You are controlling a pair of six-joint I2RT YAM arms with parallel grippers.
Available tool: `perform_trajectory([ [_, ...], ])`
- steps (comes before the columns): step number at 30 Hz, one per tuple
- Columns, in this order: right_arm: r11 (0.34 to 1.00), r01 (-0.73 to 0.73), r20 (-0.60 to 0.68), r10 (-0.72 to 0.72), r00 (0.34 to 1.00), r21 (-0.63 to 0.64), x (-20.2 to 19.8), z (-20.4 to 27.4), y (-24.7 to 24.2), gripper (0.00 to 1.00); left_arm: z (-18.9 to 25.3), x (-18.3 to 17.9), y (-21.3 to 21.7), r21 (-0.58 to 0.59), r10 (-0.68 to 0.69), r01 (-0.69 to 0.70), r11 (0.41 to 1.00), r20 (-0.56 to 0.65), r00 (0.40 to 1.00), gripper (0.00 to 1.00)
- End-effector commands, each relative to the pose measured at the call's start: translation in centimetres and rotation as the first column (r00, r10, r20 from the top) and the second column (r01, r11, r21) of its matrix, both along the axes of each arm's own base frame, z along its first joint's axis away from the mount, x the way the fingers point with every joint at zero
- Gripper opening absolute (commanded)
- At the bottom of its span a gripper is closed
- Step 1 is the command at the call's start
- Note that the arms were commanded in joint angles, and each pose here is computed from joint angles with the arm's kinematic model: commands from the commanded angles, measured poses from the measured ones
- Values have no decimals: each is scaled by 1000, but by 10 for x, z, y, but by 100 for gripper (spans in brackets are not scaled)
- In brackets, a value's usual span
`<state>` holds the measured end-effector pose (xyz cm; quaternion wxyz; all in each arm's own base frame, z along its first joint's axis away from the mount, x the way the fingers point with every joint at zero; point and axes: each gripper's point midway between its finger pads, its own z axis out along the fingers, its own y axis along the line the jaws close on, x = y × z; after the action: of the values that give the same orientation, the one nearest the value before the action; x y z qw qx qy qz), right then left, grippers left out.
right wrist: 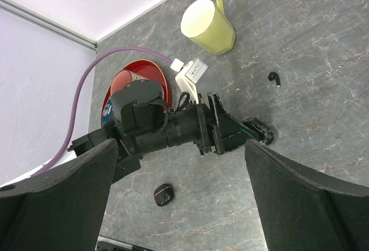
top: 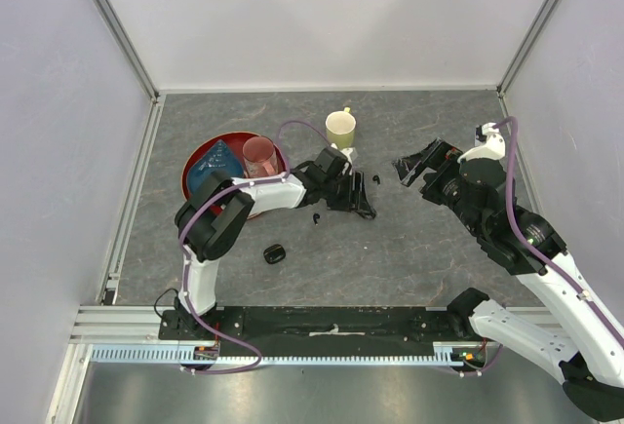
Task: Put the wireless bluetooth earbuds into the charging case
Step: Place the charging case at the center of the board, then pick up the charging case at the center of the board.
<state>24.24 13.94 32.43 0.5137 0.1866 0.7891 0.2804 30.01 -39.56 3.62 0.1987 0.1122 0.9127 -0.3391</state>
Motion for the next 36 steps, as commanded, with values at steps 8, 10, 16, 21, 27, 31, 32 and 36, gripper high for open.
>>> perform_trajectory([
  [8, 1000, 15, 29, -15, 999, 8, 0, 8, -4, 98, 76, 19, 12, 8, 6, -8, 1000, 214, 977, 68],
  [10, 1000, 22, 32, -22, 999, 7, 0, 8, -6, 98, 85, 21, 15, 9, 9, -12, 1000, 243, 970, 68],
  [16, 999, 34, 42, -34, 999, 9, -1, 10, -10, 98, 122, 22, 29, -11, 42, -40, 999, 334, 942, 69],
  [21, 999, 40, 44, -40, 998, 2, -1, 10, -11, 98, 143, 19, 43, -21, 69, -66, 998, 391, 918, 70],
  [27, 999, 43, 47, -42, 998, -20, 1, 6, -12, 98, 187, 14, 74, -103, 169, -134, 986, 525, 834, 70],
  [31, 998, 17, 52, -14, 999, -64, 4, 3, -9, 98, 204, 8, 102, -108, 214, -187, 976, 595, 774, 75],
  [32, 996, 6, 51, -1, 999, -90, 5, -1, -8, 98, 213, 5, 109, -119, 227, -195, 973, 610, 759, 77],
  [36, 985, -77, 89, 92, 992, -158, 10, -4, 5, 98, 234, -5, 137, -171, 303, -255, 952, 651, 696, 78],
])
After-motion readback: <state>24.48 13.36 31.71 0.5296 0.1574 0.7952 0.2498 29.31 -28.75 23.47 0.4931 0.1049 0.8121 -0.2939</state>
